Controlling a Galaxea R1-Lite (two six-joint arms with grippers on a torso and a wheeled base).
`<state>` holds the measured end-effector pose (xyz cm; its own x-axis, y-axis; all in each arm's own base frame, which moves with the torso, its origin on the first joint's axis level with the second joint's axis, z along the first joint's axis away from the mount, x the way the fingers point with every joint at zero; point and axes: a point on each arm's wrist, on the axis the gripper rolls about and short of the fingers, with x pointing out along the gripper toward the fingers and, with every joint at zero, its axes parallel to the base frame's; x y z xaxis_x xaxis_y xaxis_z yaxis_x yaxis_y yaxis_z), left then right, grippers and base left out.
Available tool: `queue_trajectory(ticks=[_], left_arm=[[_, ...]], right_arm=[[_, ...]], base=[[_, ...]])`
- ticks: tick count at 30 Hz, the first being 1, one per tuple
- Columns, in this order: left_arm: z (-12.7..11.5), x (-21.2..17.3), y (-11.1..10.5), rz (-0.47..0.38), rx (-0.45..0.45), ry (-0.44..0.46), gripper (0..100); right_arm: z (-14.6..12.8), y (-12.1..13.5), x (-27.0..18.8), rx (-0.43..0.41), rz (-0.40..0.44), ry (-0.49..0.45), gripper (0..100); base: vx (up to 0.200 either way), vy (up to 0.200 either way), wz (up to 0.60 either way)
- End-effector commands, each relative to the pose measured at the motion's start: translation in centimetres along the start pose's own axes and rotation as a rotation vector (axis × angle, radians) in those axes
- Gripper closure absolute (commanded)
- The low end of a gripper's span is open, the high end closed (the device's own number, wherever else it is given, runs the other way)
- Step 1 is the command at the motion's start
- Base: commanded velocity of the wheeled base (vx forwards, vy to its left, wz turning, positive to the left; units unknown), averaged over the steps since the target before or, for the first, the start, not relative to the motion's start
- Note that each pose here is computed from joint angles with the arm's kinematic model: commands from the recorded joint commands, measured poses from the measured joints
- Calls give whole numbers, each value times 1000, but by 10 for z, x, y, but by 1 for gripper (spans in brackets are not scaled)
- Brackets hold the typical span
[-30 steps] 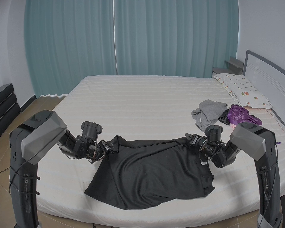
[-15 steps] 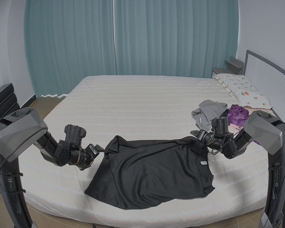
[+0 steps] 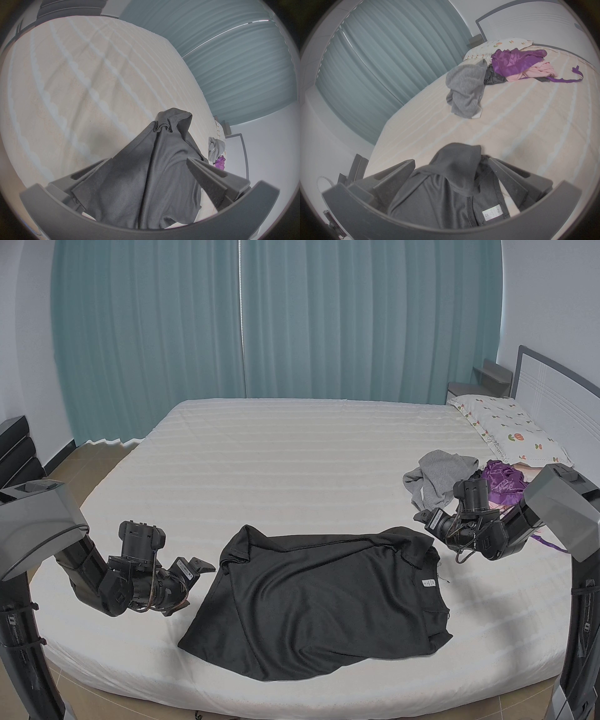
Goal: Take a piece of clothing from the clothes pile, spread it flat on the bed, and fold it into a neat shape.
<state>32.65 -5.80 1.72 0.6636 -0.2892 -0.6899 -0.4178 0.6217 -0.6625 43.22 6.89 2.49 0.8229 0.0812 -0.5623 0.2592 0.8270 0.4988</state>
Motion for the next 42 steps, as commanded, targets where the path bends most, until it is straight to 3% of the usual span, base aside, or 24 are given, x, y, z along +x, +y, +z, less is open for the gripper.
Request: queue_trajectory(ticks=[1, 6, 12, 13, 18, 22, 29, 34, 39, 40, 42], left_arm=[[-3, -2, 5, 8, -5, 8, 0], [-4, -1, 6, 9, -6, 10, 0], [-4, -1, 6, 7, -4, 9, 0], [-4, -1, 6, 7, -4, 9, 0], [-4, -1, 6, 6, -3, 9, 0], [-4, -1, 6, 6, -3, 9, 0], [-5, -1, 6, 7, -2, 11, 0], [-5, -1, 6, 10, -4, 6, 0], [-5, -1, 6, 12, -5, 6, 0], [-5, -1, 6, 13, -5, 4, 0], [-5, -1, 6, 12, -4, 5, 0]], right_arm=[[-18, -5, 11, -18, -19, 43, 0], [-36, -15, 38, -58, -44, 77, 0], [-40, -10, 50, -68, -29, 71, 0], [-40, -9, 51, -75, -27, 71, 100], [-40, -5, 59, -114, -20, 45, 100], [-29, 3, 64, -113, -32, -30, 100], [-11, 20, 66, -94, 21, -108, 100], [4, 34, 79, -70, 60, -257, 100], [6, 38, 93, -56, 41, -333, 100], [5, 37, 102, -47, 48, -352, 0], [0, 34, 110, -49, 47, -351, 0]], base=[[0, 0, 0], [0, 0, 0], [0, 0, 0], [0, 0, 0], [0, 0, 0], [0, 0, 0], [0, 0, 0], [0, 0, 0], [0, 0, 0], [0, 0, 0], [0, 0, 0]])
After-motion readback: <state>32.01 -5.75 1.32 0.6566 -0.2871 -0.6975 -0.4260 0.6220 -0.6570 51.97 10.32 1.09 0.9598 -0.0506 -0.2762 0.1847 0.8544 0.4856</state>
